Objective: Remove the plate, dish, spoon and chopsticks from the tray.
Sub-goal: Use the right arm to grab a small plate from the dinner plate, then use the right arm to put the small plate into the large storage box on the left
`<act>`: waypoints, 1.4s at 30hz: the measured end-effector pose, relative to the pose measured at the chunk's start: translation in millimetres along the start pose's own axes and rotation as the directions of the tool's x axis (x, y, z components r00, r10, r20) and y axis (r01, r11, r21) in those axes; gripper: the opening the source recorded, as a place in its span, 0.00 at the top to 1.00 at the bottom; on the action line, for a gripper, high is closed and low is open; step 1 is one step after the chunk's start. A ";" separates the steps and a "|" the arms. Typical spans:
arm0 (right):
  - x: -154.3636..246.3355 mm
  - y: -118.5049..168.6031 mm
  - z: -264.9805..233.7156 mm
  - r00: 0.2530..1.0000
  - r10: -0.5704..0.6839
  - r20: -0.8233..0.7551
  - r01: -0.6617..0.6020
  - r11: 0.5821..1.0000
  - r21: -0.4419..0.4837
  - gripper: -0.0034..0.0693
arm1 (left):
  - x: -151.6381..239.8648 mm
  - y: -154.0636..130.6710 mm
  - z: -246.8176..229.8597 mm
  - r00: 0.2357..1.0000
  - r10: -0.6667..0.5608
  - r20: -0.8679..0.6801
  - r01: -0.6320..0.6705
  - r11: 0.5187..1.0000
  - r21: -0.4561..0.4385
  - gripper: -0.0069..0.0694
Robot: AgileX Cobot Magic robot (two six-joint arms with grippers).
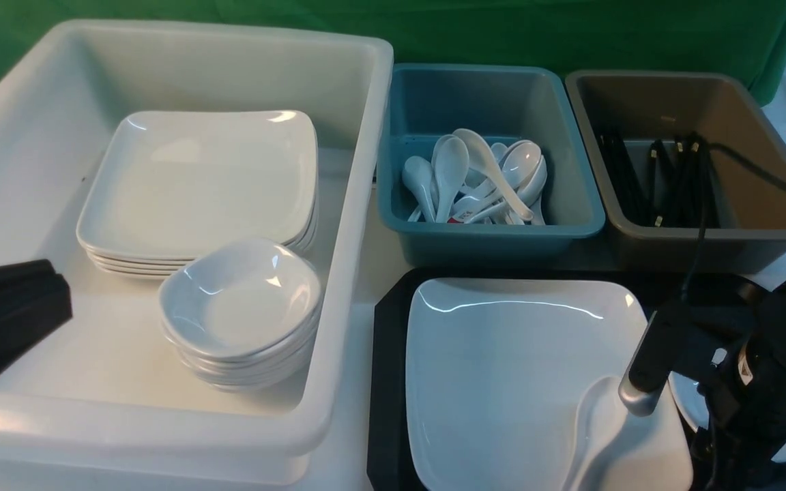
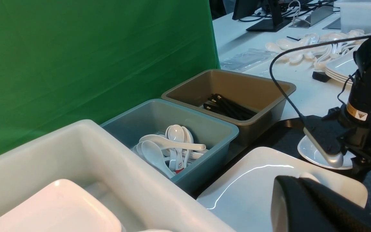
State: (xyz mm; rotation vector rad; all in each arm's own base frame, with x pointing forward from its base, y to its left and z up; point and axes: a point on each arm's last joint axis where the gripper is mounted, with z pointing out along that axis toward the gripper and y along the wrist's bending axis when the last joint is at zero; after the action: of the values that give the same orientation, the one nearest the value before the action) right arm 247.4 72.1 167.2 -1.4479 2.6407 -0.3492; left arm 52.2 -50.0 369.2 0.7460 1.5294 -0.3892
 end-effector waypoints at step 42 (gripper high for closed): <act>-185.4 141.5 -245.6 0.671 -0.448 0.591 0.361 0.893 0.268 0.87 | -9.3 26.8 -44.3 0.931 -0.175 -0.319 0.070 0.947 -0.315 0.90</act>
State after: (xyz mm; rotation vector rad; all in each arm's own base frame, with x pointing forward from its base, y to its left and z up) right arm 181.3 337.9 366.5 -1.7176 1.7122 -0.0287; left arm 36.3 -3.8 388.5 0.4943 1.9209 -0.1145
